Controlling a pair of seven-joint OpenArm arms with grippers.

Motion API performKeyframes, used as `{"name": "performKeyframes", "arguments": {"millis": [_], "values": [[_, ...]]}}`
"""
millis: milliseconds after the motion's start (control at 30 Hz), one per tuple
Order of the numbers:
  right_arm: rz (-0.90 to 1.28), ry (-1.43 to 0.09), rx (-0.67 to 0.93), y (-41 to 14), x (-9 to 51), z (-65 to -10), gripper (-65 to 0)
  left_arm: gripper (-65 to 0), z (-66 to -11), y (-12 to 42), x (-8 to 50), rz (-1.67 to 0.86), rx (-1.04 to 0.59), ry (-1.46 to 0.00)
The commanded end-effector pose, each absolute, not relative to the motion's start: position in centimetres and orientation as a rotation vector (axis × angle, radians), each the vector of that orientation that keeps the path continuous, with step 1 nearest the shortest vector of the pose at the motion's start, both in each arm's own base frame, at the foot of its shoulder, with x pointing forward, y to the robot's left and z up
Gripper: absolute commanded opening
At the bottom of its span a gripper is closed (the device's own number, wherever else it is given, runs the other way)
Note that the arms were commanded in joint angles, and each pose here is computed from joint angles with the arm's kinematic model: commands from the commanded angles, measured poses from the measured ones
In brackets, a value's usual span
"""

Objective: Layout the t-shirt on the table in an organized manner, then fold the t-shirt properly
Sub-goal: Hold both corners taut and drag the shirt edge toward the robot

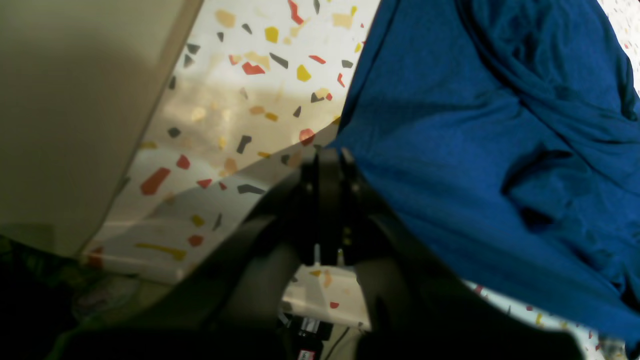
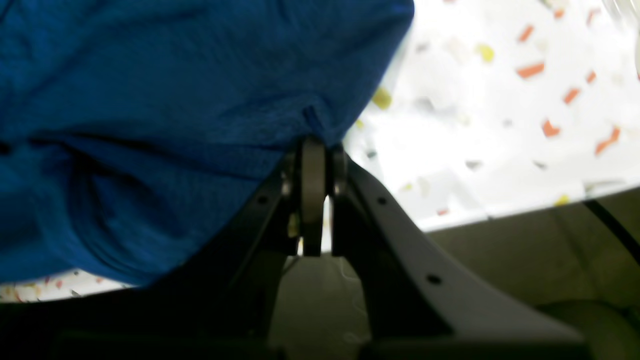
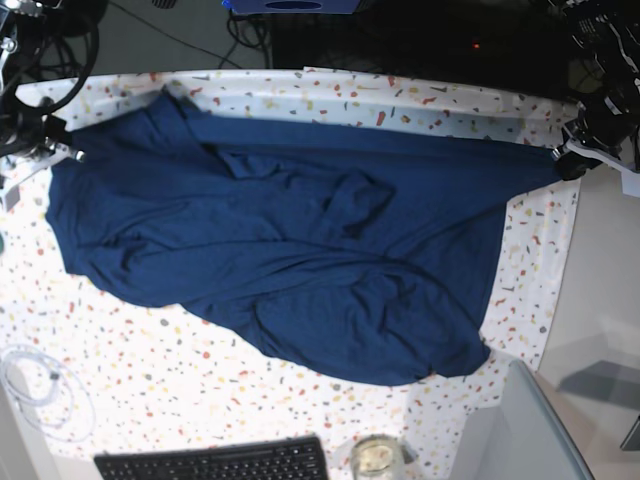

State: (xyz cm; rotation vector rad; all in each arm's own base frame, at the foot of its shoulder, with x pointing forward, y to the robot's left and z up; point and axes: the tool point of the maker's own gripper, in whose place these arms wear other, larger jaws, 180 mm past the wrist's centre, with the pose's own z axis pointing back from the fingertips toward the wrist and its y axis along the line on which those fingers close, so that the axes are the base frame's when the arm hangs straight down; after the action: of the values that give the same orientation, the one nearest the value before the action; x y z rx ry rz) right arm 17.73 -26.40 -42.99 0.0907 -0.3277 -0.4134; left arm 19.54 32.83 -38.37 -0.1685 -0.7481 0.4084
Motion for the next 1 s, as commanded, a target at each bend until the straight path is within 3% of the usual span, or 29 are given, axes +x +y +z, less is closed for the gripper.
{"name": "performKeyframes", "arguments": {"millis": [0,333,567,767,967], "values": [[-0.409,-0.346,0.064,-27.3,18.0,-42.5,-64.8,-65.0,-37.3,33.4,20.1,0.398,-0.155,-0.787],[-0.397,-0.279,0.076,-26.7,17.2,-42.6,-64.8,-65.0,-38.9,34.0,18.5,0.415,-0.132,-0.721],[-0.376,-0.332,0.075,-27.0,20.1,-40.3,-64.7,-65.0,-39.9,34.7,20.3,0.409,-0.099,-0.688],[-0.425,-0.169,0.122,-27.4,18.7,-43.9,-64.8,-65.0,-42.1,33.1,21.1,0.343,-0.091,-0.602],[-0.409,-0.162,0.087,-27.7,16.4,-43.5,-64.8,-65.0,-42.2,33.3,19.6,0.330,-0.070,-0.577]]}}
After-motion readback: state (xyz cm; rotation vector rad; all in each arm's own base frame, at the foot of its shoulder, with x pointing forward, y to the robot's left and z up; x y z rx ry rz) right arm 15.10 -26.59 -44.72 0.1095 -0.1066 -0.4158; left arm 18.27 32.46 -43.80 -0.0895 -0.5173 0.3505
